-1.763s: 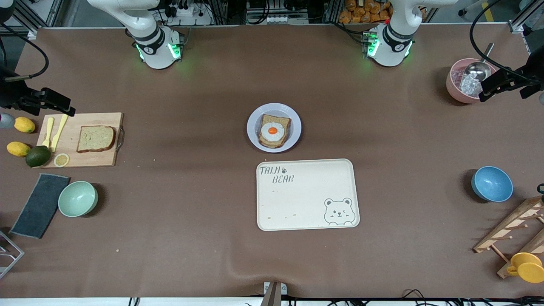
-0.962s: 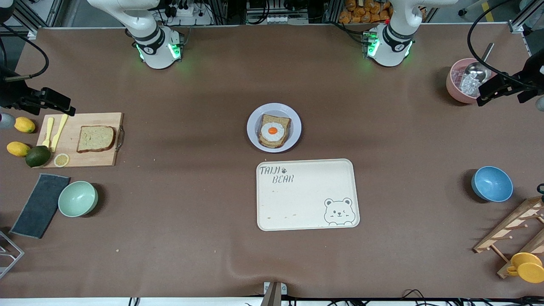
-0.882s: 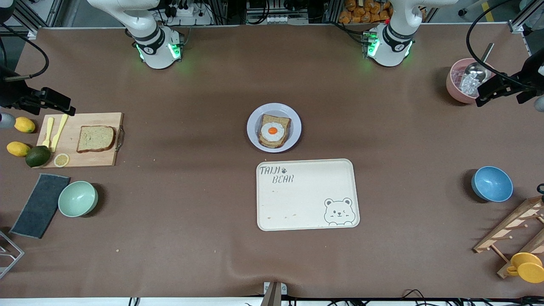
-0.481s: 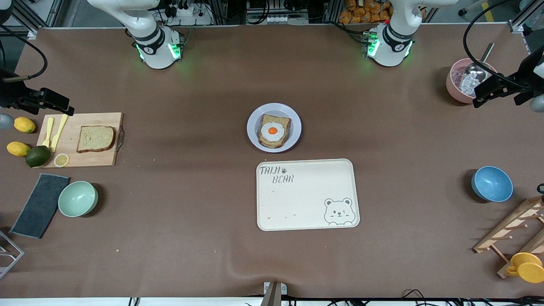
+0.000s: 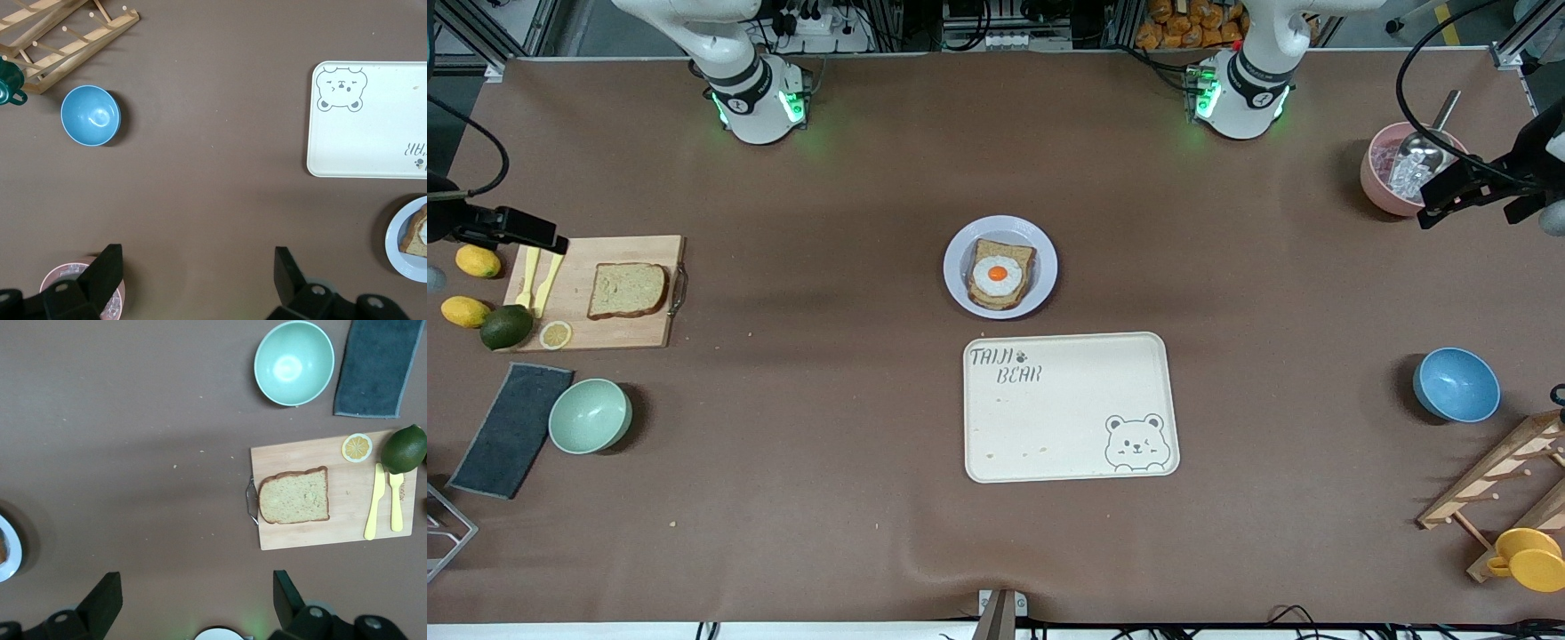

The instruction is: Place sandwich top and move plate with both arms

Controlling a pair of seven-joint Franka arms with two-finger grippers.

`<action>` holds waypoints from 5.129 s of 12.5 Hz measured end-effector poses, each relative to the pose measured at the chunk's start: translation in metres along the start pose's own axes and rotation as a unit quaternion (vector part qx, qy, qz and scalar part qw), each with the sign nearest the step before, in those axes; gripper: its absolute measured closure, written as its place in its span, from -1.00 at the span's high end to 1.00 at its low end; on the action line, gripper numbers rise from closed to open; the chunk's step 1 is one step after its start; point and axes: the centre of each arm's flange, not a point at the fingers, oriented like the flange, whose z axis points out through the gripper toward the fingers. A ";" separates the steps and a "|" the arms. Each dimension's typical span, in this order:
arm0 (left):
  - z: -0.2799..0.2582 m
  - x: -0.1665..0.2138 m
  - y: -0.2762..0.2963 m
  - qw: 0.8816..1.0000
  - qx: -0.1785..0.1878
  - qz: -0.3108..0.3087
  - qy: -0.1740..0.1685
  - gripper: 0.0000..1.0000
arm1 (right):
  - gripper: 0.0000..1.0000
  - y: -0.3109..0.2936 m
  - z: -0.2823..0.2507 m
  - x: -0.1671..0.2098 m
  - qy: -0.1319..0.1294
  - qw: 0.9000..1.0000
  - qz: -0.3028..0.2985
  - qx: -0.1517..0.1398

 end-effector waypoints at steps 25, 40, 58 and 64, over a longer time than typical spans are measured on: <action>0.001 0.004 -0.025 1.000 0.000 -0.023 0.009 1.00 | 0.95 0.222 0.257 -0.013 0.006 0.990 -0.100 0.098; -0.003 0.004 -0.027 1.000 -0.001 -0.025 0.017 1.00 | 0.21 0.280 0.373 -0.019 0.026 0.984 -0.084 0.157; 0.133 0.010 0.044 0.993 -0.115 -0.011 -0.002 1.00 | -0.86 0.238 0.335 0.011 0.007 0.976 -0.102 0.194; 0.186 0.010 0.054 0.988 -0.147 -0.036 -0.003 1.00 | -0.86 0.138 0.290 0.035 -0.065 0.971 -0.099 0.208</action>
